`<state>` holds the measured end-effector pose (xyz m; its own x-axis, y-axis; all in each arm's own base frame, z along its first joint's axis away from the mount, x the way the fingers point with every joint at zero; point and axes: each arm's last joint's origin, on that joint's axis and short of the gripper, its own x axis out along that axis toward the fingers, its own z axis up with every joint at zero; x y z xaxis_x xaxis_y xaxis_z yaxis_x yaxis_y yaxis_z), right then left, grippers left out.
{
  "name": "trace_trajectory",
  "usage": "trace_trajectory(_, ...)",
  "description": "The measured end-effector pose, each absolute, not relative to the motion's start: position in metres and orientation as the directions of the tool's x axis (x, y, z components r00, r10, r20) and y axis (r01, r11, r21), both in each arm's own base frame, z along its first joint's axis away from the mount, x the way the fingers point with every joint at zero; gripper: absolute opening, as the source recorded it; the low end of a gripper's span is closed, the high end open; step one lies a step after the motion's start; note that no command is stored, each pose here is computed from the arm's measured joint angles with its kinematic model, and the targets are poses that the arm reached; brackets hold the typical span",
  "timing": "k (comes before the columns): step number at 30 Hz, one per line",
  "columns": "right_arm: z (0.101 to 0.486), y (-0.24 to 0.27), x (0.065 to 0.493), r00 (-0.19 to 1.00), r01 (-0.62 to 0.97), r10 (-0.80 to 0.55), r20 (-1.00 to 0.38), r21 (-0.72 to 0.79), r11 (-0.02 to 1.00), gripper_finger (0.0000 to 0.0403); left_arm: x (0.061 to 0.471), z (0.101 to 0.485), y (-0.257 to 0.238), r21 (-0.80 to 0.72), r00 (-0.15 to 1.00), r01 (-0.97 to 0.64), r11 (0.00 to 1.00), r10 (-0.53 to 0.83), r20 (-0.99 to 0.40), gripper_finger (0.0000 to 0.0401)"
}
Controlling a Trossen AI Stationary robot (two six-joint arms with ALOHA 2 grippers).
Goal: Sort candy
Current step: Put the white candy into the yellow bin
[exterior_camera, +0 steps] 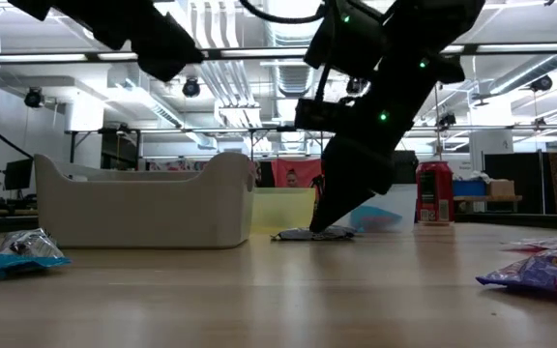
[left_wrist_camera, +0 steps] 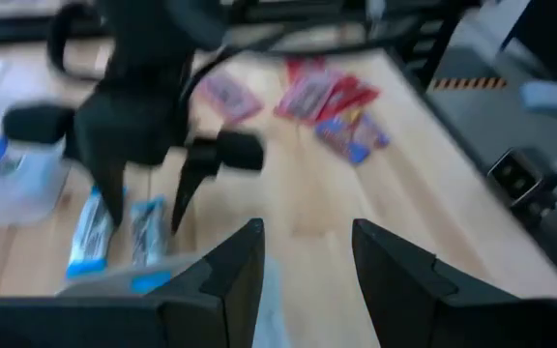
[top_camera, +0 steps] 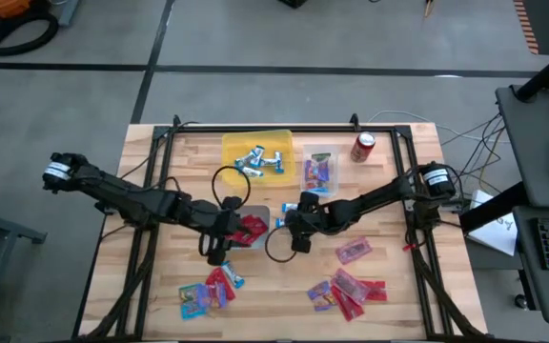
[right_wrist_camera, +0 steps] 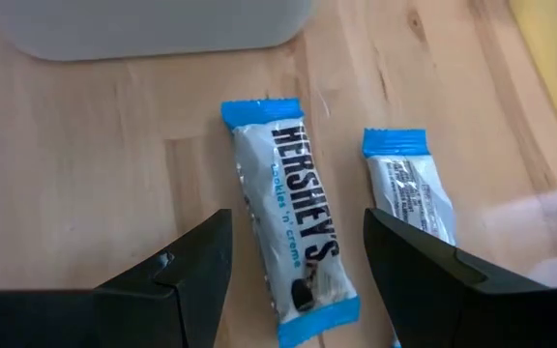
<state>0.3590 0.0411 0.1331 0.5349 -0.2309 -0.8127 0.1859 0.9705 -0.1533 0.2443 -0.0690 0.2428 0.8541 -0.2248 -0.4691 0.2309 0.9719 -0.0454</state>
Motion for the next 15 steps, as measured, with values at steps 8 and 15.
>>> trace_trajectory(8, 0.122, 0.036, 0.363, 0.529, 0.179, -0.215, -0.821, -0.139, 0.974, 0.0223, 0.242, 0.243, -0.07, -0.046, 0.915, 0.25, 0.967, -0.251, -0.315, 0.0142)
trace_trajectory(15, 0.117, 0.037, 0.364, 0.523, 0.167, -0.193, -0.83, -0.122, 0.978, 0.0176, 0.24, 0.24, -0.07, -0.047, 0.933, 0.252, 0.966, -0.256, -0.251, 0.0142)
